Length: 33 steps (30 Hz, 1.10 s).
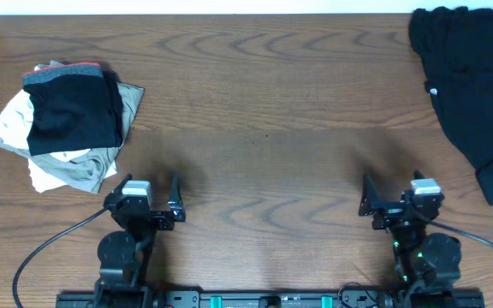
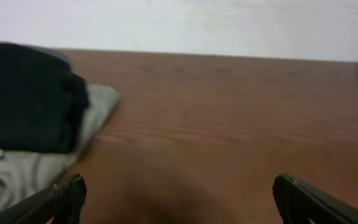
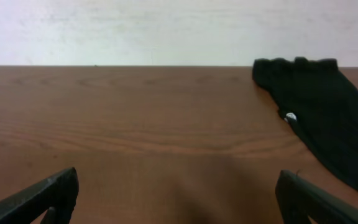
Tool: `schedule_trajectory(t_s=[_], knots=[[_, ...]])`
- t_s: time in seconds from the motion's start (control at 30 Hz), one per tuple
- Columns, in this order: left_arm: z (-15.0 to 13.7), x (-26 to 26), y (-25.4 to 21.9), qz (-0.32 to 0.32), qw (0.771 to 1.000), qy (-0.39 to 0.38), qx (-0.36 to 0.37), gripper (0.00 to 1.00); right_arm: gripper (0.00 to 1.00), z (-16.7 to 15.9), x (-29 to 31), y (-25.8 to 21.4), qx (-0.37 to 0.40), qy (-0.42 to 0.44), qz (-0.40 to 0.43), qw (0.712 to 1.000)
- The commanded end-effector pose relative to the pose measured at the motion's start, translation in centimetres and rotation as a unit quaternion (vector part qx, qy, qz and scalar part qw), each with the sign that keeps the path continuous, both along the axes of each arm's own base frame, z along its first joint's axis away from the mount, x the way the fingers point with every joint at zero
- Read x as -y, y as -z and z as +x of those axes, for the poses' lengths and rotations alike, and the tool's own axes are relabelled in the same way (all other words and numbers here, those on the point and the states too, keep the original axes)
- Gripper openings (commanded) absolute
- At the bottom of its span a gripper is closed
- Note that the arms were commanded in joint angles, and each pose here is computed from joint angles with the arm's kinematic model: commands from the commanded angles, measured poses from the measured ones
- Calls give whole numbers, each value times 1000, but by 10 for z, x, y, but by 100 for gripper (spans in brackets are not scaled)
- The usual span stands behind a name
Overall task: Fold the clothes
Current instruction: 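Reach the right gripper to the black T-shirt and grasp it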
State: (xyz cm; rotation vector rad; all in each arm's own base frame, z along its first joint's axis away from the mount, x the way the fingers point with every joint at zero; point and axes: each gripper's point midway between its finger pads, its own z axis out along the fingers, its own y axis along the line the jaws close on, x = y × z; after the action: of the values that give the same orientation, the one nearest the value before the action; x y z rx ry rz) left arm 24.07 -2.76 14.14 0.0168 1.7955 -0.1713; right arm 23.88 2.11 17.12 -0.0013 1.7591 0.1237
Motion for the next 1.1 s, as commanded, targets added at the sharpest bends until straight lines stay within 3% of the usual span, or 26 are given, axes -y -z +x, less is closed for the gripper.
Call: schedule_trajectory(t_s=[0.0,0.17,0.33,0.5,0.57,0.73,0.87,1.07], knots=[[-5,18,-32,-36,998,46,-4,98,99,1,5,-38,-10,16,6,1000],[-11,19,-58,-34,996,47,-67,98,99,16,3,-48,-110,16,-5,994],[-21,19,-81,-32,987,46,-154,98,99,35,-4,-36,-243,2,-13,970],[-28,19,-91,-30,975,45,-215,98,99,58,-17,-28,-291,-27,-4,956],[-29,19,-88,-30,974,45,-221,98,99,68,-2,-22,-294,18,-13,955],[-30,19,-87,-30,973,45,-225,98,99,74,87,-16,-286,240,19,928],[-32,19,-85,-30,972,44,-229,98,99,62,168,-16,-257,367,85,890],[-32,19,-85,-30,972,44,-231,98,98,30,260,2,-250,473,119,836]])
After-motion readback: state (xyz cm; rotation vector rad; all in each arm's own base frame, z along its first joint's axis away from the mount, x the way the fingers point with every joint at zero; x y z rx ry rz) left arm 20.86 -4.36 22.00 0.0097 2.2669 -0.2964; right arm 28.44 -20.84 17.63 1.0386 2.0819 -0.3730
